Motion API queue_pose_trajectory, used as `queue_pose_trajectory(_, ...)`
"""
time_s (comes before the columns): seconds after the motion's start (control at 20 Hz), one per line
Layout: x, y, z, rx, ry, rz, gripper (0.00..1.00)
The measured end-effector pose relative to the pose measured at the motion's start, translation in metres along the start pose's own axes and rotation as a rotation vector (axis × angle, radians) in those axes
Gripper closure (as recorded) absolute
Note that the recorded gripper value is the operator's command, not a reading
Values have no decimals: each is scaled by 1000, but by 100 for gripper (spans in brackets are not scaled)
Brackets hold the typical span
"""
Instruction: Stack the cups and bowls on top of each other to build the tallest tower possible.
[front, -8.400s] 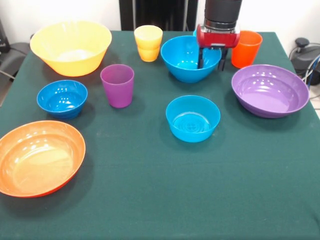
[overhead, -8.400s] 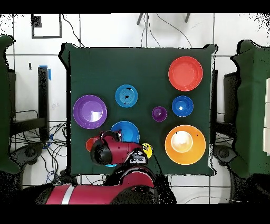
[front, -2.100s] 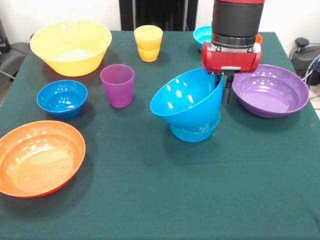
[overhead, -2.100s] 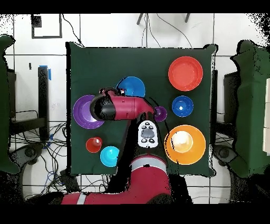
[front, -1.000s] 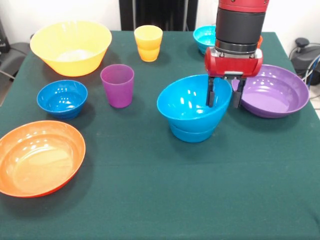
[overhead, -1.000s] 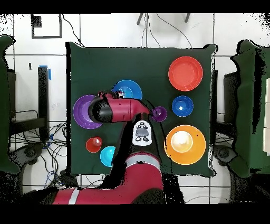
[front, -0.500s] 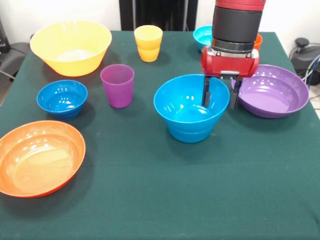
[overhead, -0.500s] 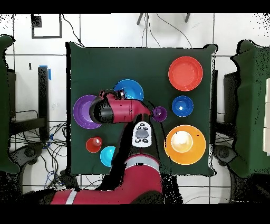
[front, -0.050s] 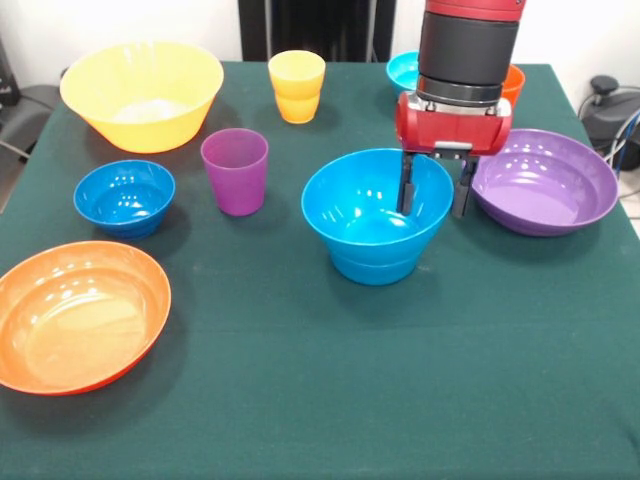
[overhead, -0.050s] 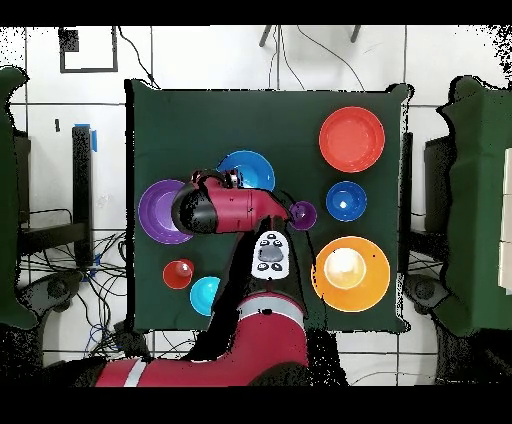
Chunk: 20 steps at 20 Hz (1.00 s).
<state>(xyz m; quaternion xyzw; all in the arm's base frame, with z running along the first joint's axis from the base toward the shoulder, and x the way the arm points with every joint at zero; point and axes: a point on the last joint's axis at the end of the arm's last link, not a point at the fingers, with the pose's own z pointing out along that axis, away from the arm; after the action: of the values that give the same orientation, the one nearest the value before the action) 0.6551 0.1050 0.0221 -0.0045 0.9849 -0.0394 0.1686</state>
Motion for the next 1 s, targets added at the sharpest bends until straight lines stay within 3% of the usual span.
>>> queue_pose_trajectory(0.65,2,-4,6,-6,5,12,0)
queue_pose_trajectory(1.0,-15,-15,-19,-11,-31,38,0)
